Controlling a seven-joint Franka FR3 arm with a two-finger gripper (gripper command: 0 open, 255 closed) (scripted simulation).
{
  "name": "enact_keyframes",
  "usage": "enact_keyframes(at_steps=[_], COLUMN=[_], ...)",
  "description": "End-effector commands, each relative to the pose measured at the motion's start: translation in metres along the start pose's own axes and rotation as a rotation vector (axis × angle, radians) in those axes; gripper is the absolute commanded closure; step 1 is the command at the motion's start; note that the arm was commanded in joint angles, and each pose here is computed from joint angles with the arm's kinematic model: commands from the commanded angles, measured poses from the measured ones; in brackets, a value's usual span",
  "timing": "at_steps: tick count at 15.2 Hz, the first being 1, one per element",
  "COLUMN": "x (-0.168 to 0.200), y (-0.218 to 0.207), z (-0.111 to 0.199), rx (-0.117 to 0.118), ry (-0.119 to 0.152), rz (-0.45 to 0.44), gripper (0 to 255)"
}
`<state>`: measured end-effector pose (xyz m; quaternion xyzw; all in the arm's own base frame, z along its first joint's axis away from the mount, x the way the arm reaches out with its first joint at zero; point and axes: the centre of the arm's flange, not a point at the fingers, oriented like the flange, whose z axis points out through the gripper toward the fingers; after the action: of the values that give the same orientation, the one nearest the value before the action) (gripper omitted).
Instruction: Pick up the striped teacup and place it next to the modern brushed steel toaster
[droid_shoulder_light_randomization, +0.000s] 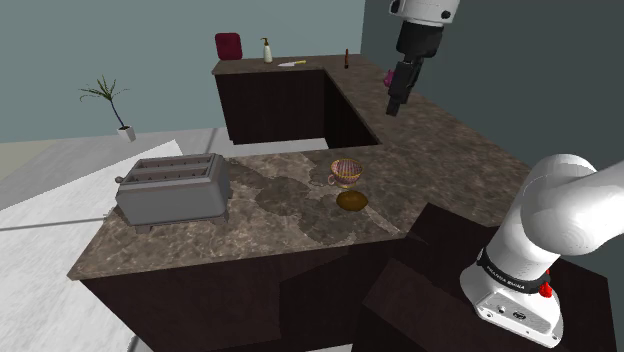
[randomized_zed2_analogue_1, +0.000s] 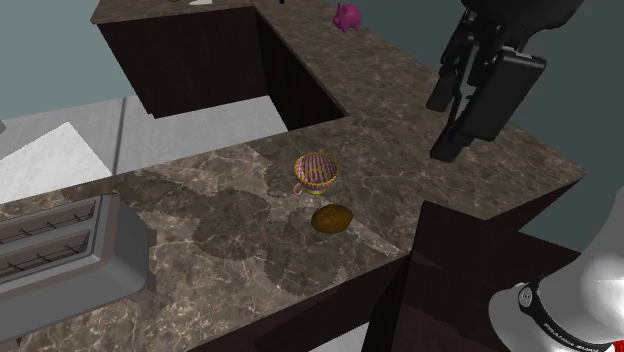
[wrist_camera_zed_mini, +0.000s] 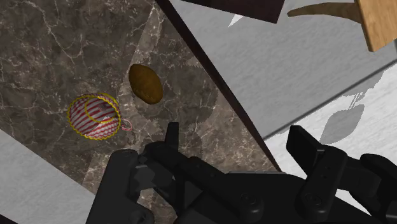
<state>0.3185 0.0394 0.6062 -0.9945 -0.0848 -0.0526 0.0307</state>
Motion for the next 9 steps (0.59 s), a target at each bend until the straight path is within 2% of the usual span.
enact_keyframes(at_steps=[1,9], x=[0.0,0.033], y=[0.0,0.044], z=[0.0,0.087], rx=[0.0,-0.023], ry=[0.0,0.017], rz=[0.0,-0.002], gripper=[0,0])
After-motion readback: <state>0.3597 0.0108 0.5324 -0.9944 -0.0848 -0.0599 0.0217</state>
